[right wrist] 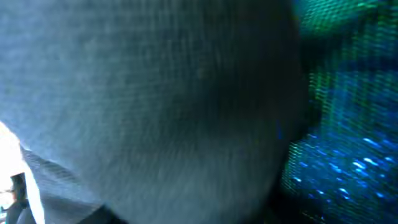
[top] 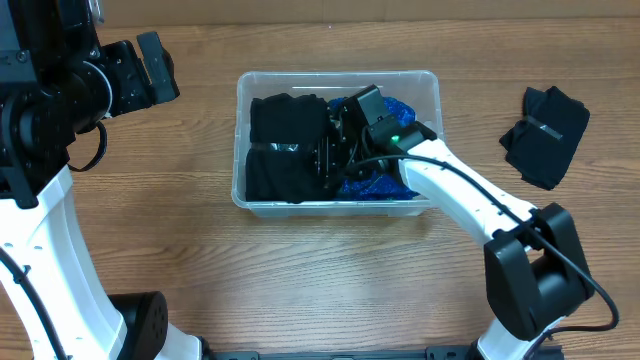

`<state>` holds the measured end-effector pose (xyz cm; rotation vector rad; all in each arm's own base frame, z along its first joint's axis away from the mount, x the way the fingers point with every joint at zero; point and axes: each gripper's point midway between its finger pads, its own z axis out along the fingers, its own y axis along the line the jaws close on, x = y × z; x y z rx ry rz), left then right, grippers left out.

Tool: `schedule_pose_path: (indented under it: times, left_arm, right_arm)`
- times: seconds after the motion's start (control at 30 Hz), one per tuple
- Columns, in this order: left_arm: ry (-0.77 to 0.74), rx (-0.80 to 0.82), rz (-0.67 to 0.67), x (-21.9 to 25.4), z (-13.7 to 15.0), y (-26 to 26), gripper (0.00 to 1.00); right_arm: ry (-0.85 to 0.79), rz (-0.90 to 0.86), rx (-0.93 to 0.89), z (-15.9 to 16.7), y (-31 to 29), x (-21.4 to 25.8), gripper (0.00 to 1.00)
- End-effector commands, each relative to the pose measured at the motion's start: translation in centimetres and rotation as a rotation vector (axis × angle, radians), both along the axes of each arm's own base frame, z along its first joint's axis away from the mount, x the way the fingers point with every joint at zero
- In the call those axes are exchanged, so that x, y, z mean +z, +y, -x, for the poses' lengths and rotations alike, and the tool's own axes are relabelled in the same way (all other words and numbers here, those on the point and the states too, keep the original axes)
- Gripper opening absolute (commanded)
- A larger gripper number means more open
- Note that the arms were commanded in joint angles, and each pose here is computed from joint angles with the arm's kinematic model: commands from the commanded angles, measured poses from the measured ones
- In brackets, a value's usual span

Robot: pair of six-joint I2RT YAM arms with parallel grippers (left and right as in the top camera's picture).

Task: Pack container
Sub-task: 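Return the right gripper to the second black garment and grasp it, then lift the second black garment with the right gripper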

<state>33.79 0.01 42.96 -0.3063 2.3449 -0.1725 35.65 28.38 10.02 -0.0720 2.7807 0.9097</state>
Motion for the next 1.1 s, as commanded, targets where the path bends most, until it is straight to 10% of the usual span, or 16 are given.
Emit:
schedule_pose_path:
  times: [0.0, 0.37, 1.07]
  left_arm:
    - [-0.005, -0.005, -0.012, 0.1, 0.1, 0.2, 1.00]
    - [-0.005, -0.005, -0.012, 0.1, 0.1, 0.2, 1.00]
    - [-0.001, -0.005, -0.011, 0.0, 0.0, 0.2, 1.00]
  right_arm:
    - [-0.168, 0.048, -0.050, -2.5, -3.4, 5.1, 0.52]
    - [-0.457, 0.130, -0.324, -2.7, -17.0, 18.5, 0.82]
    - [0.064, 0.199, -0.919, -5.5, -47.4, -3.7, 0.99]
